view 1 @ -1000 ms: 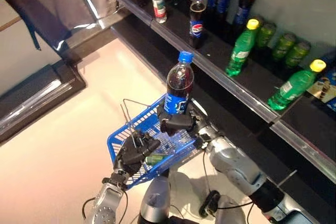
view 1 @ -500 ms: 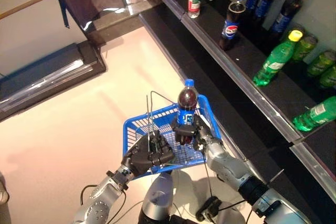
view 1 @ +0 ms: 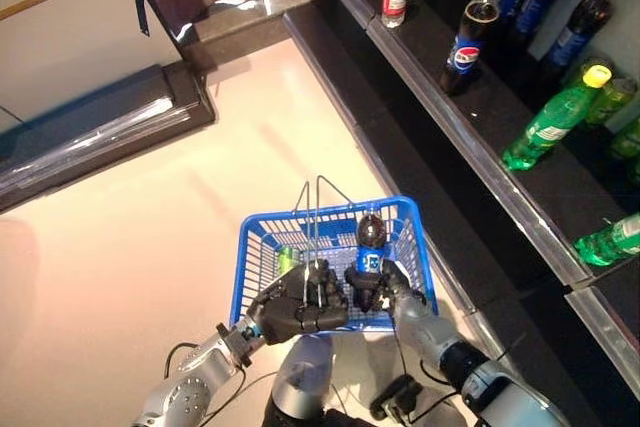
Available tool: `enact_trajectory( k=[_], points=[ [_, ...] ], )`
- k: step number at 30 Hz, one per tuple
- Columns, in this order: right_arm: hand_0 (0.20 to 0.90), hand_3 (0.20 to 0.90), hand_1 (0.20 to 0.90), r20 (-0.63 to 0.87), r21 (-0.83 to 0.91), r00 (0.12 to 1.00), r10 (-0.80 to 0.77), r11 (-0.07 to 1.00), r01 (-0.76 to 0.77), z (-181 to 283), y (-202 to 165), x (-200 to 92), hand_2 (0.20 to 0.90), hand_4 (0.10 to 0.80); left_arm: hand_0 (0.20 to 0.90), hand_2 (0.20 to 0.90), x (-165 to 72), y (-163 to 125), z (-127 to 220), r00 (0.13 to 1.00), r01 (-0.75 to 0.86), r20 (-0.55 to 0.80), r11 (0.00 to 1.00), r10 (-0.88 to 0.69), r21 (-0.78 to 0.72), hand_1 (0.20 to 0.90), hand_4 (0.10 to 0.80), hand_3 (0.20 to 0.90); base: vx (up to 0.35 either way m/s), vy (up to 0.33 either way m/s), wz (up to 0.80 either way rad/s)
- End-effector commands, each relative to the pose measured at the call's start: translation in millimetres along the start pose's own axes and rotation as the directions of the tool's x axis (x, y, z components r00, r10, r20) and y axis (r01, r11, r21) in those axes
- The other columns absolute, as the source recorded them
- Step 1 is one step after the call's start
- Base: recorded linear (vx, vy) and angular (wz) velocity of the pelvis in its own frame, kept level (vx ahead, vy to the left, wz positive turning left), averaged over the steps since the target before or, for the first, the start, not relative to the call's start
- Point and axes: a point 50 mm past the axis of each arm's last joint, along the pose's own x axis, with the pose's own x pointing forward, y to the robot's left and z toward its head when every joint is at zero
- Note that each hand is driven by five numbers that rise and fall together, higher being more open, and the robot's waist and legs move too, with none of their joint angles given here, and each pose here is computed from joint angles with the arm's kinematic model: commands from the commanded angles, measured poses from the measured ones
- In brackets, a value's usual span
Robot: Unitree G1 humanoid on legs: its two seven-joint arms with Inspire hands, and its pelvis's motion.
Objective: Pick up the drink and place into the basket.
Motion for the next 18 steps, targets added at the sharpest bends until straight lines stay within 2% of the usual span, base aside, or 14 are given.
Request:
enact_trajectory(
  k=[1,2,3,8,14,17,18],
  points=[
    [0.300,0.200,0.300,-0.080,0.050,0.976,0.204,0.978,-0.201,5,39,1,0.300,0.100,0.300,0.300,27,-96,90,0.728,0.515,0.318,0.791,-0.607,0.330,0.300,0.100,0.200,0.032,-0.141,0.04],
    [0.300,0.200,0.300,-0.155,0.065,0.957,0.246,0.969,-0.239,-6,42,0,0.300,0.100,0.300,0.300,29,-99,91,0.728,0.523,0.303,0.783,-0.616,0.336,0.300,0.100,0.200,-0.007,-0.072,0.01],
    [0.300,0.200,0.300,-0.162,0.072,0.954,0.251,0.968,-0.243,-8,43,0,0.300,0.100,0.300,0.300,29,-100,91,0.727,0.526,0.300,0.782,-0.618,0.336,0.300,0.100,0.200,0.003,-0.098,0.01],
    [0.300,0.200,0.300,-0.264,0.385,0.892,0.368,0.888,-0.252,-15,46,2,0.300,0.100,0.300,0.300,33,-106,94,0.731,0.546,0.261,0.770,-0.630,0.330,0.300,0.100,0.200,0.030,-0.058,0.04],
    [0.300,0.200,0.300,-0.277,0.583,0.837,0.472,0.775,-0.244,-17,48,0,0.300,0.100,0.300,0.300,33,-106,96,0.733,0.555,0.243,0.765,-0.636,0.326,0.300,0.100,0.200,0.030,-0.019,0.04],
    [0.300,0.200,0.300,-0.281,0.685,0.825,0.491,0.704,-0.186,-16,45,0,0.300,0.100,0.300,0.300,33,-106,96,0.739,0.558,0.230,0.766,-0.633,0.318,0.300,0.100,0.200,0.047,-0.020,0.02],
    [0.394,0.310,0.394,-0.287,0.690,0.825,0.486,0.703,-0.174,-16,43,1,0.394,0.210,0.300,0.300,33,-106,96,0.740,0.559,0.227,0.767,-0.633,0.316,0.300,0.100,0.200,0.037,-0.011,0.05]
  ],
)
